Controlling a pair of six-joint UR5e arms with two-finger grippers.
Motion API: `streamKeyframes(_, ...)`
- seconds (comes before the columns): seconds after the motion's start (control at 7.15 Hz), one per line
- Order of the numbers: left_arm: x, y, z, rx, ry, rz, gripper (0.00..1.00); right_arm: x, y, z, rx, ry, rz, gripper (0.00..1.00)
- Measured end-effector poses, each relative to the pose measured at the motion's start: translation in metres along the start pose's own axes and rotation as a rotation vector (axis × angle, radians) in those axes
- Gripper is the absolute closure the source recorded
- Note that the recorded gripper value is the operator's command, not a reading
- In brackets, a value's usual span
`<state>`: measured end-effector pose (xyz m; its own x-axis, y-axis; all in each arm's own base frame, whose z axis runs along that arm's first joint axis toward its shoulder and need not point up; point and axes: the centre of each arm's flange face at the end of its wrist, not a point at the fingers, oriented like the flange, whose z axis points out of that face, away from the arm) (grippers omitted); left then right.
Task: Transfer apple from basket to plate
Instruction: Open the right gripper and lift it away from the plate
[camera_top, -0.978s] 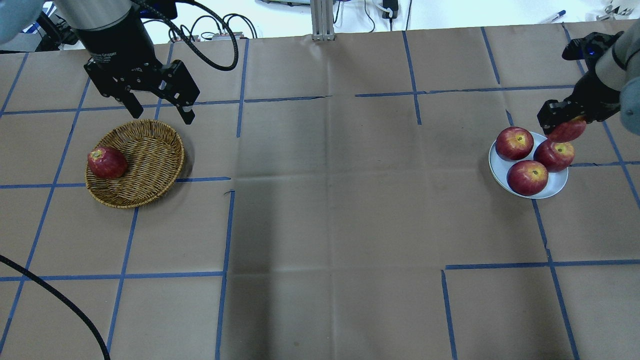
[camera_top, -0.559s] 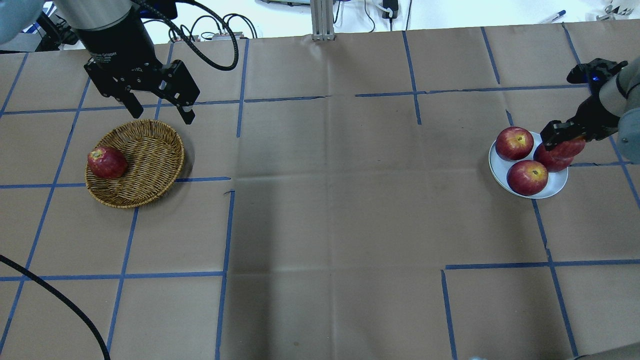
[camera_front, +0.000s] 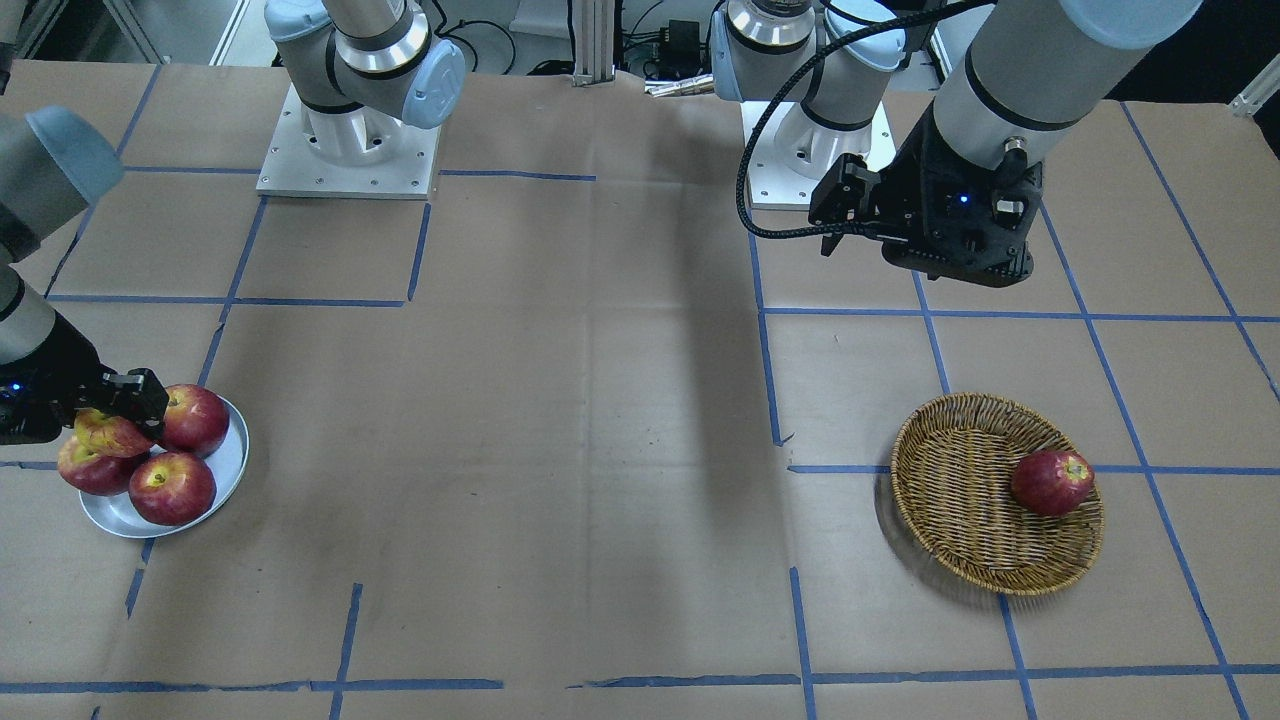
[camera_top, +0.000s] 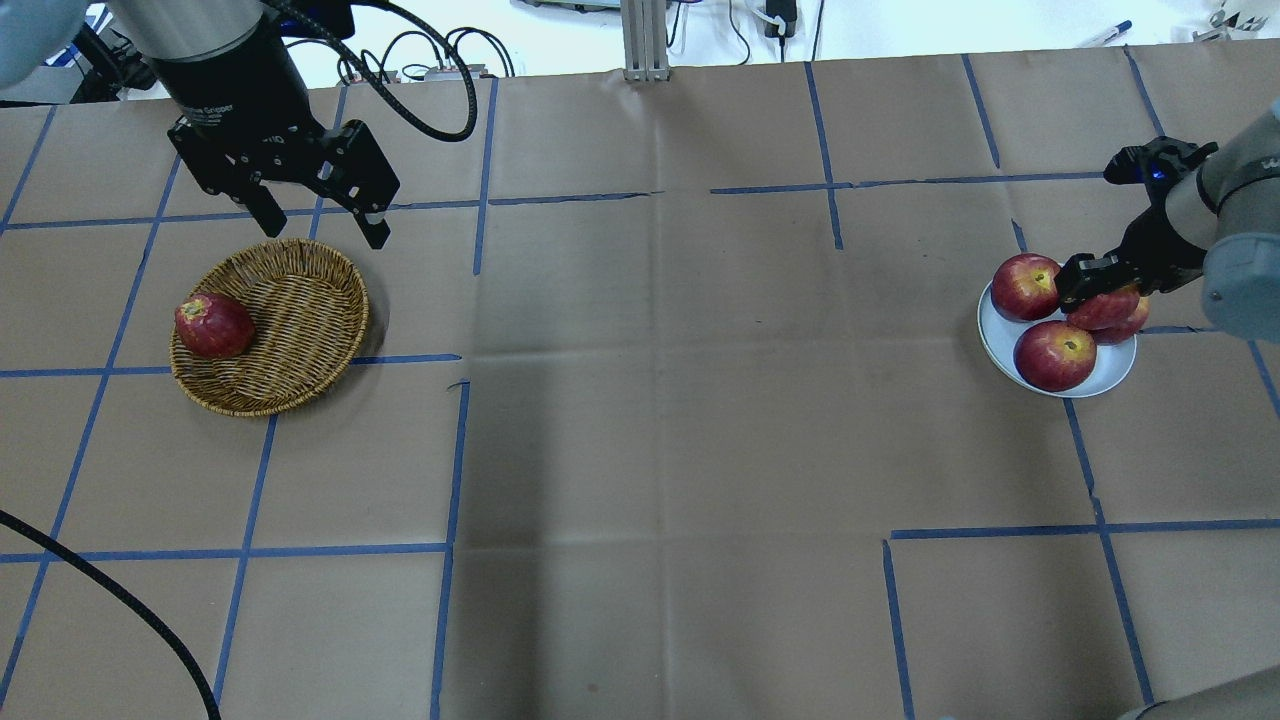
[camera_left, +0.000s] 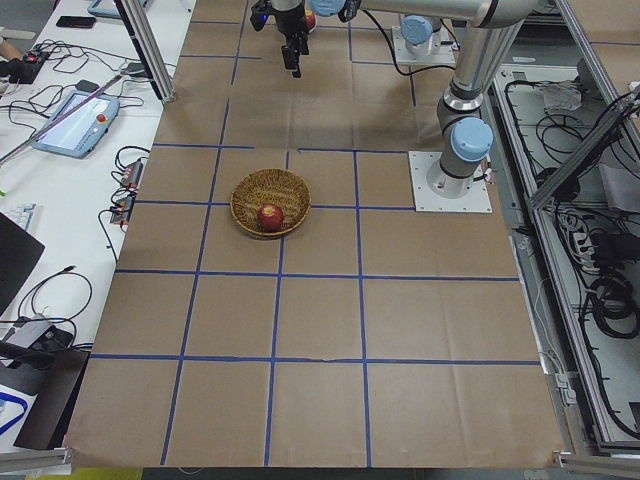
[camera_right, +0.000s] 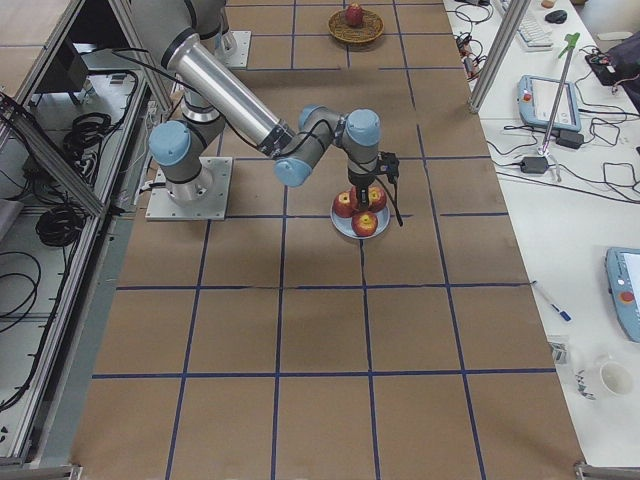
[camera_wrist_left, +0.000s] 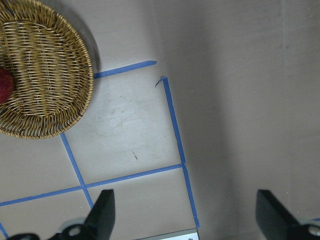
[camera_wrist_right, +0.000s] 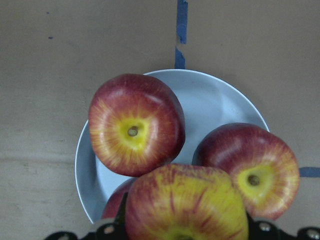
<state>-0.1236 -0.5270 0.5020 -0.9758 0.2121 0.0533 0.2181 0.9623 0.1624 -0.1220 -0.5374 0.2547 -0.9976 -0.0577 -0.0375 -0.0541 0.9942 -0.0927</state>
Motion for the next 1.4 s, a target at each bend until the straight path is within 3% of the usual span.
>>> streamKeyframes(0.28, 0.0, 0.0, 0.0, 0.0, 0.0, 0.0, 0.01, 0.002, -0.006, -0.01, 0.025, 0.005, -0.003, 0.0)
streamKeyframes(0.7, 0.0, 0.001, -0.001, 0.001, 0.0, 0.001, 0.01, -0.027, -0.035, -0.089, 0.082, 0.027, -0.037, 0.0)
streamKeyframes(0.84, 0.0, 0.001, -0.001, 0.001, 0.0, 0.001, 0.01, -0.052, -0.039, -0.132, 0.075, 0.022, -0.027, 0.0)
streamKeyframes(1.12, 0.001, 0.001, -0.001, 0.0, 0.0, 0.002, 0.01, -0.111, -0.029, -0.197, 0.007, 0.001, 0.055, 0.0)
streamKeyframes(1.4, 0.001, 0.001, -0.001, 0.0, 0.0, 0.003, 0.01, -0.187, -0.013, -0.216, -0.065, 0.036, 0.109, 0.0)
